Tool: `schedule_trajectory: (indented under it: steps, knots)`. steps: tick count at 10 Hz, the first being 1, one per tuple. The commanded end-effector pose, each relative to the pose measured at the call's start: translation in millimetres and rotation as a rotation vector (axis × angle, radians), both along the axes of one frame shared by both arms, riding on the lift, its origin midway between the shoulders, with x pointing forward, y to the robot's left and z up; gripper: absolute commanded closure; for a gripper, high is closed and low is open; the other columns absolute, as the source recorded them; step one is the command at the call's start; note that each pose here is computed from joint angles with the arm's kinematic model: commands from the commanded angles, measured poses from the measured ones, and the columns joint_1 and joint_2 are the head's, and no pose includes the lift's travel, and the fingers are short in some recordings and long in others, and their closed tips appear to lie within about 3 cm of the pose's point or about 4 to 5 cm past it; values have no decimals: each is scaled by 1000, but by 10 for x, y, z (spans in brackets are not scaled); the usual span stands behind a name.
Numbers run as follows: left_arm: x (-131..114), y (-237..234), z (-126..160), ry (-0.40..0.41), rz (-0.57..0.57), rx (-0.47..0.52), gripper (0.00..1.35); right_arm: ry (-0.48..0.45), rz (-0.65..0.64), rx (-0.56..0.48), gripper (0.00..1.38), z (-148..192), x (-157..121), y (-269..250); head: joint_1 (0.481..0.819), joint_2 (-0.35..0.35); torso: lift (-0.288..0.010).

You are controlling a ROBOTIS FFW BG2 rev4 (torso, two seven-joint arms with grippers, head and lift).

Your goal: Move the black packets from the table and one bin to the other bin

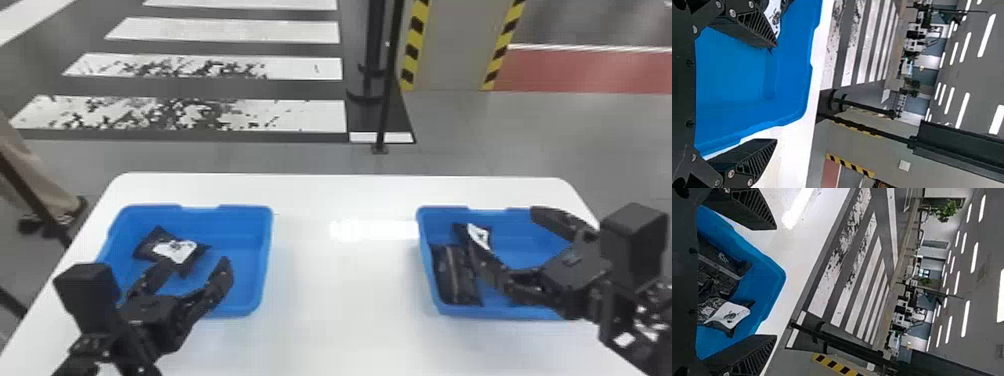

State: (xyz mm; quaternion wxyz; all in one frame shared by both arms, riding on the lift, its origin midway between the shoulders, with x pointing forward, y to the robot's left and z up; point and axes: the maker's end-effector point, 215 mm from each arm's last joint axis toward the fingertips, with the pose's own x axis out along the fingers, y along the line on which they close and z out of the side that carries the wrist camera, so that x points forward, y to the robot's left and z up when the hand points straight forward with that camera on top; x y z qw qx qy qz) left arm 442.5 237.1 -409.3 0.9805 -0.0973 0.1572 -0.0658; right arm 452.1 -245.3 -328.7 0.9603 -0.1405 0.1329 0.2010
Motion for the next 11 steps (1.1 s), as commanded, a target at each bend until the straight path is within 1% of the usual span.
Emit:
schedule_trajectory:
  steps: [1, 2, 3, 4, 5, 6, 7, 8, 9, 11]
  knots:
    - [116, -19, -78, 68, -15, -18, 180, -58, 51, 1, 41, 193, -114, 182, 695, -16, -110]
    - [160, 8, -135, 114, -17, -29, 180, -91, 87, 30, 44, 247, -250, 310, 695, -4, -110]
    - [198, 109, -144, 133, -2, -23, 180, -64, 82, 49, 48, 165, -398, 298, 695, 15, -110]
    - [245, 271, -132, 135, 23, 9, 180, -11, 62, 61, 64, 14, -611, 217, 695, 33, -110]
    - [274, 476, -180, 139, 62, 26, 180, 54, 44, 140, 76, -238, -781, 102, 695, 41, -110]
    - [281, 596, -271, 158, 84, 24, 180, 36, 24, 200, 81, -289, -823, -77, 695, 57, -110]
    - [276, 663, -376, 191, 96, 18, 180, -7, 2, 216, 81, -213, -868, -204, 695, 65, -110]
    - [304, 683, -466, 223, 99, 3, 182, -26, -27, 213, 81, -189, -907, -332, 695, 58, -110]
    - [364, 651, -544, 251, 93, -20, 186, -44, -30, 214, 81, -161, -903, -345, 695, 46, -110]
    - [512, 537, -700, 303, 79, -72, 186, -52, -26, 228, 82, -209, -902, -345, 695, 32, -110]
